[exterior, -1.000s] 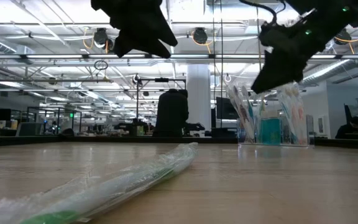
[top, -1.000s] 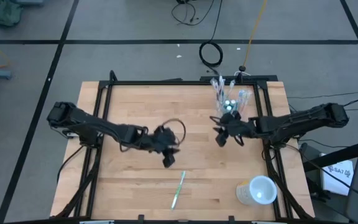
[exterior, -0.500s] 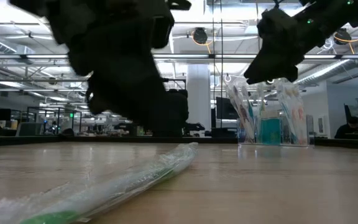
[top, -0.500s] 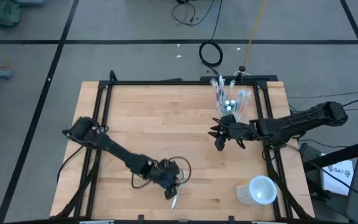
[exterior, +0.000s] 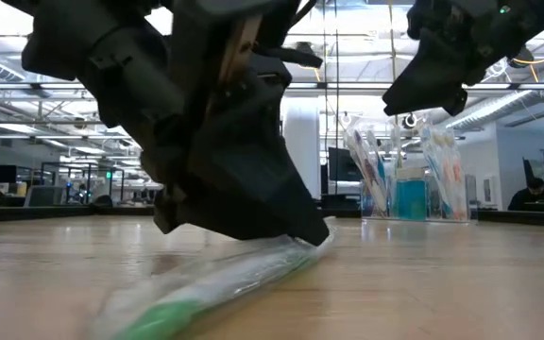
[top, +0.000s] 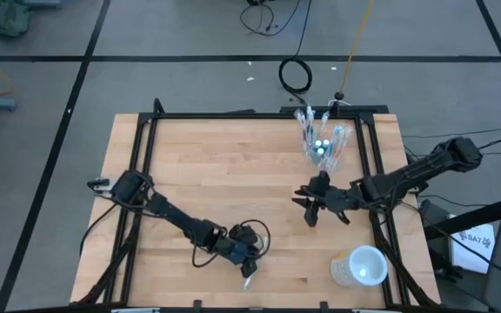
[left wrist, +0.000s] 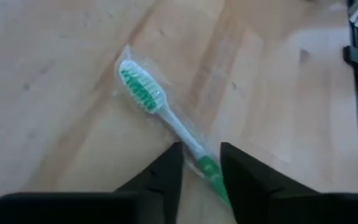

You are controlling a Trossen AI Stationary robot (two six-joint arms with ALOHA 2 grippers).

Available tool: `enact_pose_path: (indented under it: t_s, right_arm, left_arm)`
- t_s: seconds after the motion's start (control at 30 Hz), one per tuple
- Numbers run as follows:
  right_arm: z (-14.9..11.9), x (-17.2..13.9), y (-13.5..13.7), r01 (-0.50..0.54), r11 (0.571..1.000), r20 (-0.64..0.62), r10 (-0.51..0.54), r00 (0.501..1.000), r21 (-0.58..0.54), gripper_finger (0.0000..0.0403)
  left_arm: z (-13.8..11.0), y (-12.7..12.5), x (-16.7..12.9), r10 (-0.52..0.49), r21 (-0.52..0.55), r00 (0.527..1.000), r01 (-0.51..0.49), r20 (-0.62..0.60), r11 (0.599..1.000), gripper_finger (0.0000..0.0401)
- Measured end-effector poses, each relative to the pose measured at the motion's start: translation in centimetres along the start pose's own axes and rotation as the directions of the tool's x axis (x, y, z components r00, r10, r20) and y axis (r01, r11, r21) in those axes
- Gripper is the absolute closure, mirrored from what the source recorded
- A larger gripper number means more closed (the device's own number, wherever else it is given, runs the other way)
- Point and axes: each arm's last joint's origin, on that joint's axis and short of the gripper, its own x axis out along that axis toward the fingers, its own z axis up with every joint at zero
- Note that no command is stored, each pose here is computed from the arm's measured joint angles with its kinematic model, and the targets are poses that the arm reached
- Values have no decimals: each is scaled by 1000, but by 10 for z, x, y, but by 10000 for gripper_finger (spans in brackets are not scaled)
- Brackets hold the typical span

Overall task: Pick & Place toothbrushing station
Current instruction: Put the green toothbrush into the transparent organizer

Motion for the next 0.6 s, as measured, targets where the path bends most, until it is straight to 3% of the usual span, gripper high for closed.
enact_pose_path:
  t_s: [0.23, 0.43, 0.6]
  right_arm:
    - [-2, -1, 3, -14, 1000, -2, 14, 1000, -9, 287]
    - [1, 0, 2, -12, 1000, 11, 12, 1000, 2, 287]
    - [5, 0, 3, -30, 998, 47, 32, 998, -46, 287]
  left_arm:
    - [13, 10, 1, 28, 27, 999, -29, 22, 999, 390]
    - [42, 21, -26, 89, 50, 996, -90, 33, 995, 389]
    - [78, 13, -74, 100, 90, 973, -121, 209, 989, 393]
